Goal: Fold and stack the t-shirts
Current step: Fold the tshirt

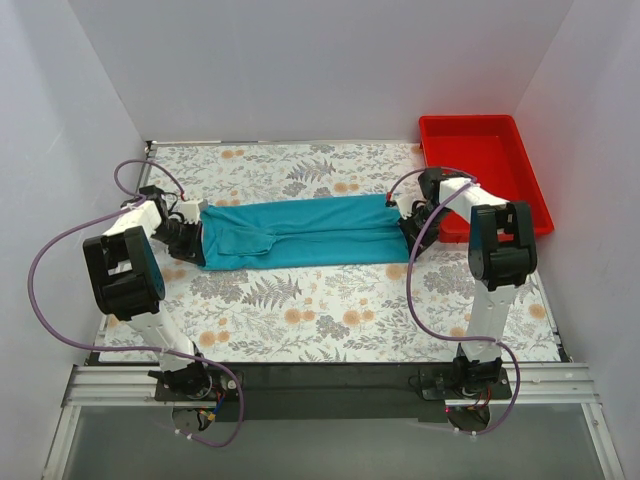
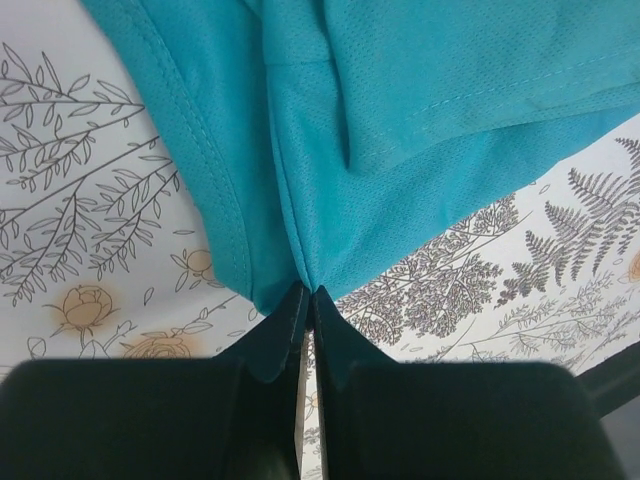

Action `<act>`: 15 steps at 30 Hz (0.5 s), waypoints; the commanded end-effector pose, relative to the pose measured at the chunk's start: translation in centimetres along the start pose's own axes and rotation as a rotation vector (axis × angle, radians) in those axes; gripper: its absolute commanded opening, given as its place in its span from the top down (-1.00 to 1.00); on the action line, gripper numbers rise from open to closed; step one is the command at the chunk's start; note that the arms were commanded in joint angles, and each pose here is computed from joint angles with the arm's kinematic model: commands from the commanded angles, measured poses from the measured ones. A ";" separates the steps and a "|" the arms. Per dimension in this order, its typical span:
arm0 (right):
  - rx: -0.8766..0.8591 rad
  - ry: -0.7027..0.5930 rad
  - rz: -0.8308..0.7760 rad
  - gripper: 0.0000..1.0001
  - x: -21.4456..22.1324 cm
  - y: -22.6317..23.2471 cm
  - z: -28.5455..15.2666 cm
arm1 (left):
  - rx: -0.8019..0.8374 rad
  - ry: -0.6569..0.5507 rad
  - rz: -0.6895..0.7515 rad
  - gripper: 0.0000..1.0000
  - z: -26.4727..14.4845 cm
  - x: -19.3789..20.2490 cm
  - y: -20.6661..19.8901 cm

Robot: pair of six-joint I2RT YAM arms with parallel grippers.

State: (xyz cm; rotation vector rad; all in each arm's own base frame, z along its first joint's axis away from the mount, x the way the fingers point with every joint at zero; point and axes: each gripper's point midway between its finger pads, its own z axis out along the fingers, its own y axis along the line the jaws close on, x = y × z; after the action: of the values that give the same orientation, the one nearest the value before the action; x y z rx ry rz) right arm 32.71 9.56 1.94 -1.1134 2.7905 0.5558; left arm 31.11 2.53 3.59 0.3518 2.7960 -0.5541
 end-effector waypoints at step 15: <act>0.070 0.098 -0.094 0.44 3.9 0.6 -0.9 | -0.047 0.069 -0.044 0.70 -1.6 3.1 -1.1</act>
State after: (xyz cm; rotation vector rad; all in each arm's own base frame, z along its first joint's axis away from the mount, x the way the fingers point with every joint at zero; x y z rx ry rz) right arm 29.64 7.71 1.82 -1.2269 2.8104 0.4633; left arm 27.77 2.57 3.94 0.3164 2.8920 -0.5227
